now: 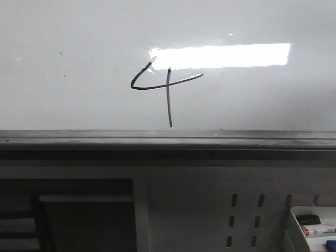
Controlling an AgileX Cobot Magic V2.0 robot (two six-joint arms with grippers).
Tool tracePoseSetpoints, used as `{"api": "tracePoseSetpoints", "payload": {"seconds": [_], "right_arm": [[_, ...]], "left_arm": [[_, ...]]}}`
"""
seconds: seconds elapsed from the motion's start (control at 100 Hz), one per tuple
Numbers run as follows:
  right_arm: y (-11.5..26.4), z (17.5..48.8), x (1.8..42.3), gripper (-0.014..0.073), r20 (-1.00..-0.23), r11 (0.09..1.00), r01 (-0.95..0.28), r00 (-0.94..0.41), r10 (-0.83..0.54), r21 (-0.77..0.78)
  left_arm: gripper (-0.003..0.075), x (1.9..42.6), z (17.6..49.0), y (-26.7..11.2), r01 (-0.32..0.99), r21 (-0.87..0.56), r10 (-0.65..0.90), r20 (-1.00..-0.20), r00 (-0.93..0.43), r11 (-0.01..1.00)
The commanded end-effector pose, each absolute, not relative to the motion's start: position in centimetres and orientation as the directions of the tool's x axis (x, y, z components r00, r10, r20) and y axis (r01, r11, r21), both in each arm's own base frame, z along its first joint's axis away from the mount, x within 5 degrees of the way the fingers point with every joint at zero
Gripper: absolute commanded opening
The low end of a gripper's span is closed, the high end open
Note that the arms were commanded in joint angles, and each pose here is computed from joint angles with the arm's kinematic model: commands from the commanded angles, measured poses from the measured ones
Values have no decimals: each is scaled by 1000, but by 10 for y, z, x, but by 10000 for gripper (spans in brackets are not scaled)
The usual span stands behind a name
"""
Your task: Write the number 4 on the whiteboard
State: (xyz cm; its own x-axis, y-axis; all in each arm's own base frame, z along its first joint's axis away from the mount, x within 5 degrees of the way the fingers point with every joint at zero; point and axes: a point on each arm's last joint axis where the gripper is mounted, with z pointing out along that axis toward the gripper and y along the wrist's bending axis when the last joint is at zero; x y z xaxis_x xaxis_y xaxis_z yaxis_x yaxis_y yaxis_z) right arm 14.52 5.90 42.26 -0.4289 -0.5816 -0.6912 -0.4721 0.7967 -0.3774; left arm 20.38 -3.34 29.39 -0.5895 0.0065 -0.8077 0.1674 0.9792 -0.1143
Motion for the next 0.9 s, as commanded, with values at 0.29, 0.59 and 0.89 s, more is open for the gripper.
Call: {"api": "tracePoseSetpoints", "payload": {"seconds": [0.29, 0.59, 0.89], "right_arm": [[57, 434, 146, 435, -740, 802, -434, -356, -571, -411], [57, 434, 146, 435, -741, 802, -433, -354, -571, -411], [57, 434, 147, 435, -747, 809, -430, -357, -561, -401]], "left_arm": [[-20, 235, 290, -32, 93, -177, -99, -833, -544, 980], [-20, 245, 290, -33, 91, -177, -98, -828, -552, 980], [65, 256, 293, -34, 92, -173, -95, -831, -548, 981]]}}
